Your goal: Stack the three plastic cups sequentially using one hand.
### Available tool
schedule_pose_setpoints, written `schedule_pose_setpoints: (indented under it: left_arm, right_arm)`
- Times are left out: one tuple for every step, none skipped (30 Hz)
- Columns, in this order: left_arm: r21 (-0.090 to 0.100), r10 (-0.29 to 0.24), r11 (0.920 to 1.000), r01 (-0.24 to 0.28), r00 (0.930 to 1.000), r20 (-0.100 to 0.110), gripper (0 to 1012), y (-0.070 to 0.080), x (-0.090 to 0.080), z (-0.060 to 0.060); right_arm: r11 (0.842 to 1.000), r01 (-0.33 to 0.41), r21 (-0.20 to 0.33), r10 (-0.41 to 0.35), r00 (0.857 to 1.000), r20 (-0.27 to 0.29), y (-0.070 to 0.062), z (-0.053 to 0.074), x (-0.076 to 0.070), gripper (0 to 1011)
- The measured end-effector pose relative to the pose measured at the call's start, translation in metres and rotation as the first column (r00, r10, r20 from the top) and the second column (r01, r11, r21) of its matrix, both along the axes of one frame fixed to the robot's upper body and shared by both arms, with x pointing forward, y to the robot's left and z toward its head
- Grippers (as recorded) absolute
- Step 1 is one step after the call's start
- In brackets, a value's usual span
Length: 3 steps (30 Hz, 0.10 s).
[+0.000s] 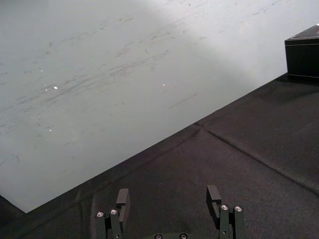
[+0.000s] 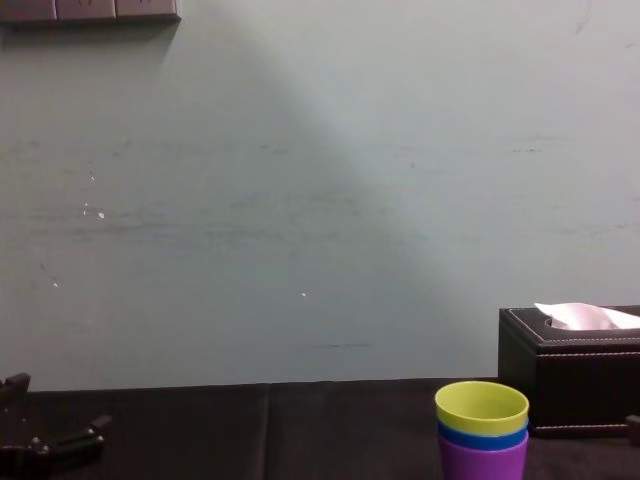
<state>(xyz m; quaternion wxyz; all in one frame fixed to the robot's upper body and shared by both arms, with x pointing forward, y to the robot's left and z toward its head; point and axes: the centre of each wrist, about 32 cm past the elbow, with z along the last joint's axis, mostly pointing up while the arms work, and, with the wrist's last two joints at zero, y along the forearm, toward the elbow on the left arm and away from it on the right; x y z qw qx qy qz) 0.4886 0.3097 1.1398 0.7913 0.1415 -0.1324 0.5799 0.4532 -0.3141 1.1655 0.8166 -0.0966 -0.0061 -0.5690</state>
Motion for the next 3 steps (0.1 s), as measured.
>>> schedule_pose_setpoints:
  left_arm:
    - [0.000, 0.000, 1.0000, 0.000, 1.0000, 0.000, 1011, 0.0000, 0.0000, 0.0000]
    - [0.000, 0.000, 1.0000, 0.000, 1.0000, 0.000, 1011, 0.0000, 0.0000, 0.0000]
    - [0.000, 0.000, 1.0000, 0.000, 1.0000, 0.000, 1011, 0.0000, 0.0000, 0.0000]
  right_arm:
    - [1.000, 0.000, 0.000, 0.000, 1.000, 0.000, 0.0001, 0.0001, 0.0000, 1003]
    - [1.000, 0.000, 0.000, 0.000, 1.000, 0.000, 0.0001, 0.0001, -0.0001, 1003]
    - [1.000, -0.001, 0.000, 0.001, 1.000, 0.001, 0.0002, 0.0002, -0.0001, 1003]
